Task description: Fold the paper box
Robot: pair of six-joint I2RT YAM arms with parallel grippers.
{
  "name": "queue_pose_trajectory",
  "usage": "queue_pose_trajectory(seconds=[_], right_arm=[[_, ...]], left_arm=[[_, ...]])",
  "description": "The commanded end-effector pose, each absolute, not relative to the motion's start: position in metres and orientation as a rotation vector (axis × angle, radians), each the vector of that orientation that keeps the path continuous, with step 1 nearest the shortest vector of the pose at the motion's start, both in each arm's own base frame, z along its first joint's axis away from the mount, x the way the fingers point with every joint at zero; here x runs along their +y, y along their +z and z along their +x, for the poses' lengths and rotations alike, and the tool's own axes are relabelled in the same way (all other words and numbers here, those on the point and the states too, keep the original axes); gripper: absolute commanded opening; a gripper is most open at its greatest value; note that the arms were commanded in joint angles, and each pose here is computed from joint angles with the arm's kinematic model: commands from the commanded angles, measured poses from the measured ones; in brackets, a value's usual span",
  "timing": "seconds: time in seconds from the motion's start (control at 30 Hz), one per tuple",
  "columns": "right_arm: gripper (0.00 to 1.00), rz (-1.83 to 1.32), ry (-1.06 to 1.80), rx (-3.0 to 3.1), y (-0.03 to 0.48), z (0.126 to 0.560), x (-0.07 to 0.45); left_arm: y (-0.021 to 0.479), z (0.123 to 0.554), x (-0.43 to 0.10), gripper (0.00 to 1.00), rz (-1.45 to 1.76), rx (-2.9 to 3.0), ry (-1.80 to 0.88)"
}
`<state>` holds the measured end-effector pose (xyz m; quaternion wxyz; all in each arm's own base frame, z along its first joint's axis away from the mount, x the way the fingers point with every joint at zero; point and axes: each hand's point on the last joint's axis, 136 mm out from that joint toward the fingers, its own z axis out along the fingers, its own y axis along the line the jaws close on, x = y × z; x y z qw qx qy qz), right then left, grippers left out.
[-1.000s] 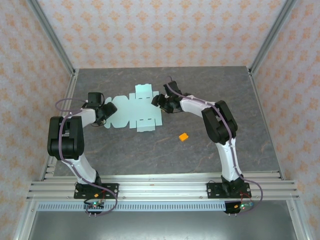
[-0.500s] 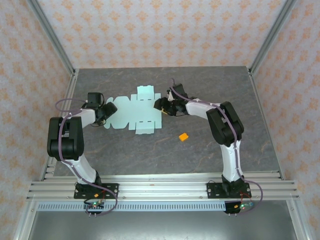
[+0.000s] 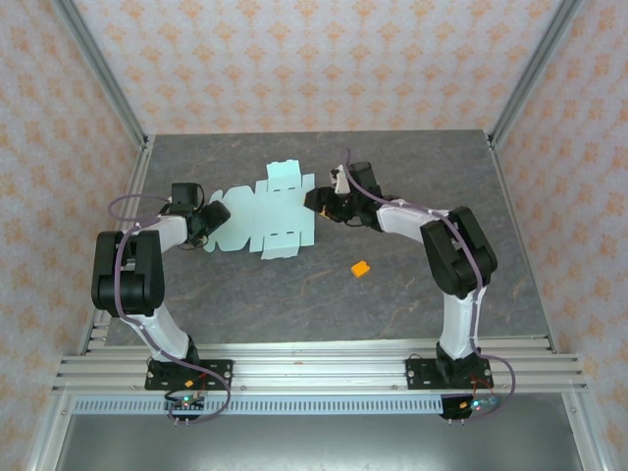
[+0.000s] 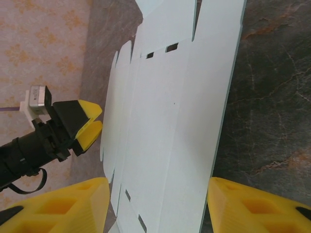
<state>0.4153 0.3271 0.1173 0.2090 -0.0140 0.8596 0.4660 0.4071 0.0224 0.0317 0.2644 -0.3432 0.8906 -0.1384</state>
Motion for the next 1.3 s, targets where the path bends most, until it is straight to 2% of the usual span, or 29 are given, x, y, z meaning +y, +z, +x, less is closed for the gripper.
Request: queue_pose_trajectory(seconds=[0.0,0.43,0.77,0.9,1.0,1.13,1.27], right_arm=[[0.55,-0.192,1.421,2.226,0.165,0.406,0.343],[0.55,-0.225,1.462,2.028,0.210,0.407,0.343],[0.53,0.071,1.353,2.022,0.224,0.435,0.333],[0.47,0.175,1.316,2.040,0.224,0.442,0.327],[0.40,0.219,1.169,2.148,0.211,0.444,0.315],[0.34,0.169,1.010,2.274,0.198,0.439,0.304],[0.23,0.119,0.973,2.337,0.188,0.432,0.299]], left_arm=[[0.012,0.374,-0.032,0.81,-0.900,2.580,-0.629],[0.021,0.369,-0.047,0.81,-0.869,2.578,-0.691],[0.034,0.362,-0.063,0.81,-0.849,2.555,-0.738],[0.036,0.360,-0.066,0.81,-0.841,2.551,-0.734],[0.037,0.360,-0.063,0.81,-0.833,2.558,-0.700],[0.036,0.361,-0.056,0.81,-0.823,2.566,-0.636],[0.033,0.363,-0.055,0.81,-0.825,2.569,-0.628]])
